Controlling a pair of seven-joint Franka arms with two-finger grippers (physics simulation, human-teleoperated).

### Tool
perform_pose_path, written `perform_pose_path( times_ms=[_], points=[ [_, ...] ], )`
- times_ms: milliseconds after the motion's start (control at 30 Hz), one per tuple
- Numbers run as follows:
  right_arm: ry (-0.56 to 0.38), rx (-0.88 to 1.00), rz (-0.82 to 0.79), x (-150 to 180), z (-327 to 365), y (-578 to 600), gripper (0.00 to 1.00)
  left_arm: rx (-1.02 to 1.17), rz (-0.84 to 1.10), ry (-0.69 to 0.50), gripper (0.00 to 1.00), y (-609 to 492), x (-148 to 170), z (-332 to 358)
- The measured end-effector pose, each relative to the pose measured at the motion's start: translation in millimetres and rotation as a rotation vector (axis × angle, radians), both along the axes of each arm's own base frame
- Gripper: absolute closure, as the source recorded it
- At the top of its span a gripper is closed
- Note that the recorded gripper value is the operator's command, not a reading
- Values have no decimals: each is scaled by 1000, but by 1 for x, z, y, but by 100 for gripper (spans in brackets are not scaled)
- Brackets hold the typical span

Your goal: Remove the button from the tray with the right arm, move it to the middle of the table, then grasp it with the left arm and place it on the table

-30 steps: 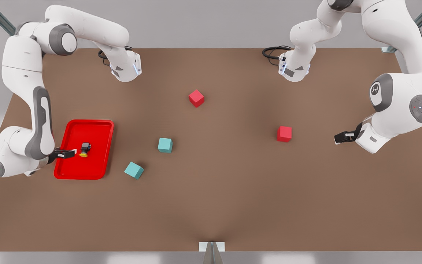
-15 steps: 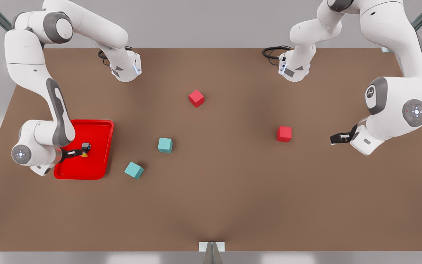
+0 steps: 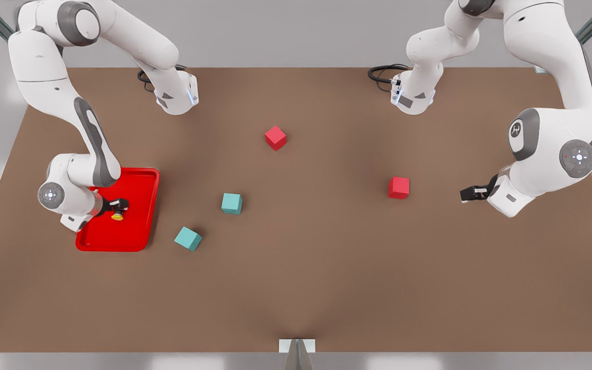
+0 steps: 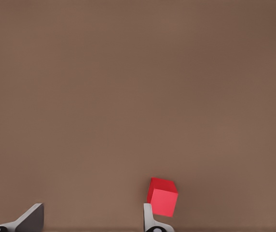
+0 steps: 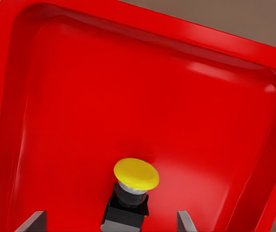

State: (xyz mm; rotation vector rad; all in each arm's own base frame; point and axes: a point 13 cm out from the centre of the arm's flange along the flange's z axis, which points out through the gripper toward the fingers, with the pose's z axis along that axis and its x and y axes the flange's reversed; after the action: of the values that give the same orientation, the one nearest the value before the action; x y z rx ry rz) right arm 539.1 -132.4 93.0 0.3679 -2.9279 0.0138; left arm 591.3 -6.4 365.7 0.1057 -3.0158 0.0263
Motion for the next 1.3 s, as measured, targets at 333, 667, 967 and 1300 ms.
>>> perform_pose_path(
  times_ms=[333,667,967,1300],
  points=[
    [-9,16,-55,-10,-21,-4,0,-1,1,4,0,0,0,-3],
    [5,21,-71,-17,-39,-8,0,-2,0,7,0,0,0,-4],
    [20,21,-87,-23,-47,-14,32,-5,-1,17,0,-1,0,-11],
    [21,20,-94,-23,-47,-13,48,-4,0,17,0,0,1,-11]
  ],
)
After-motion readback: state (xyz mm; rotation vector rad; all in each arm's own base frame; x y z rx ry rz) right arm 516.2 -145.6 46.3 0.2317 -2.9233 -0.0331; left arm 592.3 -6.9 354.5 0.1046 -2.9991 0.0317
